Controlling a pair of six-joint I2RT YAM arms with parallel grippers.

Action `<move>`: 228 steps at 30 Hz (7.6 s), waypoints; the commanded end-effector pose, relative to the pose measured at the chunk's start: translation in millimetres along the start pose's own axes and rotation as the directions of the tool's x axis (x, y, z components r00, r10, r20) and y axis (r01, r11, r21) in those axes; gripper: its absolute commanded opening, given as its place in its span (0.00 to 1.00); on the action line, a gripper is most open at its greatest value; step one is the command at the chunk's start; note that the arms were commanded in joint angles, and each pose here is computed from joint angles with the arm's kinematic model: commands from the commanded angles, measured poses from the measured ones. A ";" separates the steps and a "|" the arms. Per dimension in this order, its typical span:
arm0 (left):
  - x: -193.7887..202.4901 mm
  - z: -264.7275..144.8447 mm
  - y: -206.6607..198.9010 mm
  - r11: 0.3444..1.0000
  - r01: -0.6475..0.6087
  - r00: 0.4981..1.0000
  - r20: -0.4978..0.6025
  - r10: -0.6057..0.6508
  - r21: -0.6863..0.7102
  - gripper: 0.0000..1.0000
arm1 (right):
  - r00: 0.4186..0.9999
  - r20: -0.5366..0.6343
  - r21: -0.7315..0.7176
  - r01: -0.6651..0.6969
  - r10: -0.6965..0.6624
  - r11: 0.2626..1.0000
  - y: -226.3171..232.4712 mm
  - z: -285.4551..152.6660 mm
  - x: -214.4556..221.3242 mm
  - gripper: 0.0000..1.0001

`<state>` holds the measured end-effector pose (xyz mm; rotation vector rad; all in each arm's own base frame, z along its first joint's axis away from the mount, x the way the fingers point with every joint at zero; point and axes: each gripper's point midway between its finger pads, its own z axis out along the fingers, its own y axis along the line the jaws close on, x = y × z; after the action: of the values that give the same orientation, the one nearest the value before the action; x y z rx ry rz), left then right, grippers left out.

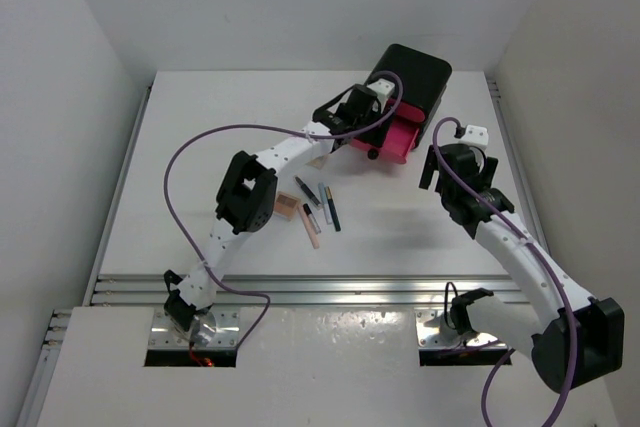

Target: Organize the makeup

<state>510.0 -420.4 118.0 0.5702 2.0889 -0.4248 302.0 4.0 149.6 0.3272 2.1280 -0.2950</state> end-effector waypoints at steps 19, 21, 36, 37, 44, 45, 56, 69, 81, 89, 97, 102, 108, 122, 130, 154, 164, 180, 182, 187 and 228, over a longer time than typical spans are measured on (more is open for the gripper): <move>-91.4 -40.1 1.0 0.994 -0.093 0.973 0.205 0.102 -0.050 0.95 | 1.000 0.025 -0.005 -0.003 0.003 1.000 -1.4 -2.6 -8.9 0.99; -107.4 -51.8 2.5 0.993 -0.100 0.966 0.233 0.113 -0.065 0.96 | 1.000 0.028 -0.004 -0.005 0.005 1.000 -2.8 -3.4 -9.9 0.99; -33.6 -109.4 120.1 0.991 0.047 0.998 -0.042 -0.053 -0.124 1.00 | 1.000 -0.029 -0.045 -0.010 0.009 0.999 5.0 -5.8 2.9 1.00; -8.7 -104.6 125.2 0.991 0.054 0.993 -0.097 -0.067 -0.124 1.00 | 0.999 -0.037 -0.051 -0.008 0.006 0.999 6.8 -5.3 5.0 1.00; 83.7 -131.6 127.6 0.992 -0.019 0.955 -0.298 -0.019 -0.125 1.00 | 0.999 -0.052 -0.069 -0.013 0.009 0.998 11.5 -8.5 1.3 1.00; 92.5 -140.5 124.4 0.994 -0.028 0.949 -0.314 -0.007 -0.106 1.00 | 0.998 -0.058 -0.088 -0.009 0.004 0.996 16.7 -10.4 3.7 1.00; 181.6 -204.4 88.8 0.997 -0.075 0.881 -0.469 0.063 -0.007 1.00 | 0.995 -0.095 -0.089 -0.021 0.013 0.996 18.9 -7.8 15.8 1.00; 206.2 -191.3 102.8 0.995 -0.078 0.843 -0.537 0.034 -0.060 1.00 | 0.995 -0.095 -0.051 -0.022 0.017 0.998 2.6 -14.3 28.7 1.00; 254.3 -184.1 111.3 0.992 -0.040 0.796 -0.604 -0.043 -0.123 1.00 | 0.997 -0.077 -0.020 -0.022 0.021 1.000 -4.9 -16.2 26.7 1.00; 263.5 -187.3 130.8 0.985 0.008 0.785 -0.609 -0.113 -0.173 0.86 | 0.997 -0.076 -0.013 -0.024 0.023 1.000 -7.8 -17.6 29.7 1.00; 265.5 -194.8 130.1 0.989 0.029 0.785 -0.609 -0.112 -0.144 0.56 | 0.997 -0.068 -0.003 -0.026 0.025 1.000 -9.1 -16.6 28.3 1.00; 239.7 -189.6 140.2 0.988 0.048 0.819 -0.561 -0.124 -0.148 0.49 | 0.997 -0.066 -0.004 -0.027 0.027 1.000 -7.8 -15.8 26.3 1.00; 162.6 -182.1 168.0 0.976 0.023 0.896 -0.428 -0.117 -0.218 0.48 | 0.997 -0.063 0.010 -0.036 0.037 0.999 -8.8 -13.8 25.9 1.00; -68.0 -101.0 53.2 0.999 0.049 0.998 0.035 -0.049 0.003 0.48 | 0.993 -0.084 0.035 -0.074 0.077 0.997 -11.5 -9.6 29.8 1.00; -67.2 -61.0 -7.3 0.998 0.041 0.995 0.092 -0.044 0.037 0.48 | 0.995 -0.089 0.057 -0.044 0.049 0.997 -23.0 -12.1 36.9 1.00; -25.0 -3.1 -31.6 0.999 -0.033 0.996 0.078 0.033 0.000 0.67 | 0.996 -0.084 0.068 0.005 0.001 0.998 -33.2 -12.2 35.9 1.00; -44.3 -18.4 -21.4 0.994 -0.097 0.988 0.112 0.103 -0.053 1.00 | 0.996 -0.089 0.032 0.025 -0.022 0.999 -25.8 -11.8 32.7 1.00; -121.3 -179.1 72.8 0.947 -0.193 0.965 0.125 0.230 -0.256 1.00 | 0.992 0.016 -0.058 0.128 -0.128 0.990 66.2 -20.5 -61.3 1.00; -105.7 -203.0 116.0 0.930 -0.165 0.978 0.070 0.198 -0.329 1.00 | 0.988 0.004 -0.107 0.157 -0.157 0.982 98.9 -18.4 -58.8 1.00; -25.6 -263.4 194.3 0.892 -0.070 0.995 -0.094 0.031 -0.446 1.00 | 0.994 -0.077 -0.312 0.050 -0.078 0.949 199.3 -22.5 -56.6 1.00; 124.6 -331.7 244.0 0.835 0.226 0.930 -0.144 -0.338 -0.502 1.00 | 0.934 -0.334 0.002 -0.137 0.130 0.991 358.6 125.5 89.4 0.99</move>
<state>352.9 -19.4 156.7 -0.0006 2.4494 0.0177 485.7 311.9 -5.7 0.4565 2.3664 -0.1441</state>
